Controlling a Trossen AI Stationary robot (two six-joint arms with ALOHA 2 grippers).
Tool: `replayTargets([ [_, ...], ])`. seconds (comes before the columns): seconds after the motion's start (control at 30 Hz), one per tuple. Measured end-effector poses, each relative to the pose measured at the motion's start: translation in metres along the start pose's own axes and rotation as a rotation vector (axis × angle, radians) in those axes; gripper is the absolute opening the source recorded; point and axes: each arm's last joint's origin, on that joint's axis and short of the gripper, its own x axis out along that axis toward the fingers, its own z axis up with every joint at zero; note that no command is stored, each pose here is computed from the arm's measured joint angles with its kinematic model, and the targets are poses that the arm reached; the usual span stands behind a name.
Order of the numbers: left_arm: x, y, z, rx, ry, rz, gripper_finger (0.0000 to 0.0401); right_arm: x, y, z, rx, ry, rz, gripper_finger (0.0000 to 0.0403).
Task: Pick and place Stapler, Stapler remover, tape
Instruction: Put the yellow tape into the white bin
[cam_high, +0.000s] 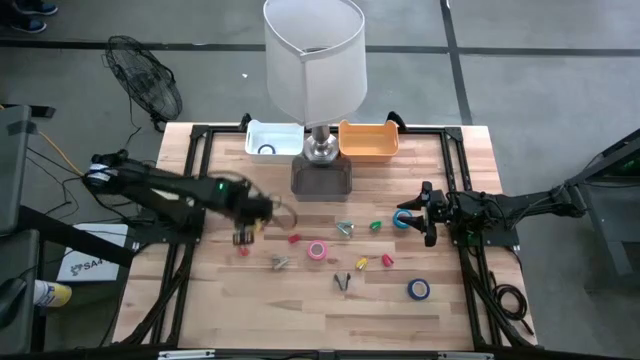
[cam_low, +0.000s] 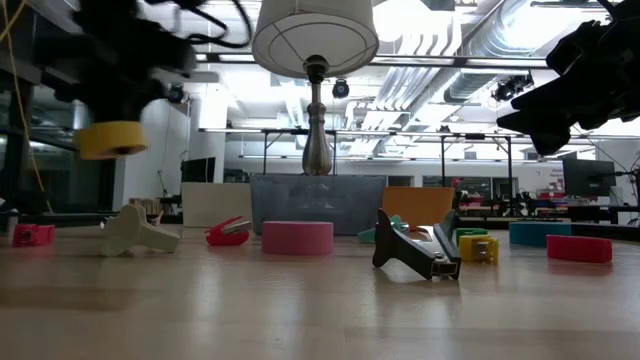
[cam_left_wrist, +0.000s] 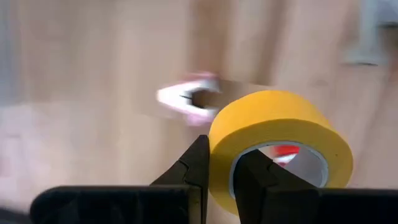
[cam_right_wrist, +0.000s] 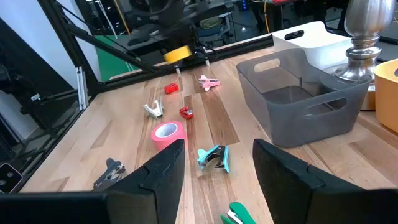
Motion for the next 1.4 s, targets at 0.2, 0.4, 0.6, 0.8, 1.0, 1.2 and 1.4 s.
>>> replayTargets([
  [0.2, -0.005, 0.06, 0.017, -0.046, -0.059, 0.072, 0.004, 0.0, 0.0, 0.0, 0.0, 0.0, 0.0, 0.0181],
  [0.4, -0.001, 0.121, 0.015, -0.193, -0.089, 0.177, 0.004, 0.0, 0.0, 0.0, 0.0, 0.0, 0.0, 0.0181],
  [0.6, 0.014, 0.176, 0.01, -0.365, -0.123, 0.235, 0.004, 0.0, 0.0, 0.0, 0.0, 0.0, 0.0, 0.0181],
  [0.8, 0.022, 0.224, 0.02, -0.507, -0.134, 0.288, 0.004, 0.0, 0.0, 0.0, 0.0, 0.0, 0.0, 0.0181],
  [1.0, 0.038, 0.259, 0.04, -0.517, -0.064, 0.272, 0.004, 0.0, 0.0, 0.0, 0.0, 0.0, 0.0, 0.0181],
  [1.2, 0.06, 0.277, 0.051, -0.44, 0.059, 0.228, 0.0042, 0.0, 0.0, 0.0, 0.0, 0.0, 0.0, 0.0181],
  [1.4, 0.08, 0.281, 0.055, -0.408, 0.131, 0.172, 0.0046, 0.0, 0.0, 0.0, 0.0, 0.0, 0.0, 0.0181],
])
